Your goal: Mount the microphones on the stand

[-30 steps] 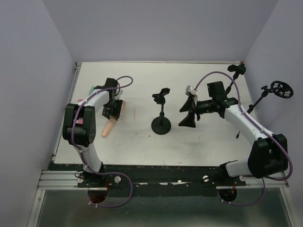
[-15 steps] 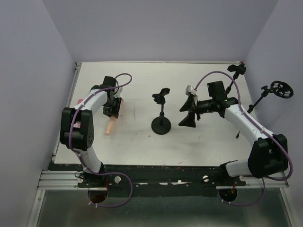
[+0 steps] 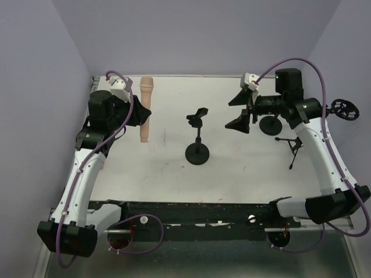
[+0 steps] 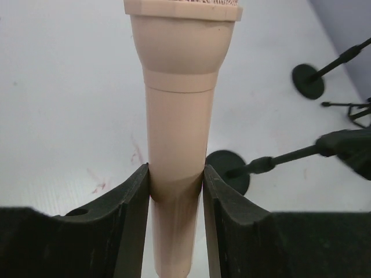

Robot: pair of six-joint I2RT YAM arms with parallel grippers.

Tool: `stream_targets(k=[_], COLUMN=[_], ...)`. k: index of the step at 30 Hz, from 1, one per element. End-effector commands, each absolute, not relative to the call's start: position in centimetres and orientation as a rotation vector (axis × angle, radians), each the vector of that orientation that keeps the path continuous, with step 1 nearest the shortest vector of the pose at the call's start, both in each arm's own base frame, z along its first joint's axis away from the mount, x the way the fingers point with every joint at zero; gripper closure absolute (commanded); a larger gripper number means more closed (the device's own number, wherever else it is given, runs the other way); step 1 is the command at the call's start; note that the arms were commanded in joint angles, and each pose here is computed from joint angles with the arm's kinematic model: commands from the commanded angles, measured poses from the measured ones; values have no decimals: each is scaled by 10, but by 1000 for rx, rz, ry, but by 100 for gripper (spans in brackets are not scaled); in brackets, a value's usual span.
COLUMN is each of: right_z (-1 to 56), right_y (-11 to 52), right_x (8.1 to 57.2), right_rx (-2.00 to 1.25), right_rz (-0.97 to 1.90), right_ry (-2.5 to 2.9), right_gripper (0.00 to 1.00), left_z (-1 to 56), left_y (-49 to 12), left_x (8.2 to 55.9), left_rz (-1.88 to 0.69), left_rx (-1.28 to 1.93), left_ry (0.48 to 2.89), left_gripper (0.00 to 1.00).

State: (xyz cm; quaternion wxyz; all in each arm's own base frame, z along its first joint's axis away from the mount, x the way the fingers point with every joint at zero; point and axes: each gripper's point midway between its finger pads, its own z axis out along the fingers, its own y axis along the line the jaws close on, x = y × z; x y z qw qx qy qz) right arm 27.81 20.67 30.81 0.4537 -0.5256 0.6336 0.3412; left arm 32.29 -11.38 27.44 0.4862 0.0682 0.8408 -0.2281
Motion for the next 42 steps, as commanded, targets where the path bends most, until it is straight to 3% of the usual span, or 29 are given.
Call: stream_targets(k=[1,8,12,22,30,36,42], right_z=[347,400,431,465,466,464,464], right_y=[215,255,265,266,266,267,265], right_x=[254,236,228,219,211,206,207], right_rx=[-1268,-1272,-1234,-1133,-1116,-1109,-1102], right_rz=[1040,1233,1358,1445,1519,1574,1580], right_ry=[1587,1515,1471,1468,1469,1473,1468], right_gripper=[0,0,0,0,1,24,64], left_z=[391,521,560,573,569,563,558], left_y=[-156,-203,-229,-305,-329,-333,-333], left_x=[292,242,237,248,249,248,245], left_rz=[-868,-1101,-1181,-1275,-1302,-1314,-1332], left_rx=[241,326,294,228,197,177,178], left_ry=[1680,1345,1254,1204,1196,1196,1193], left_gripper=[100,100,100,100,100,100,100])
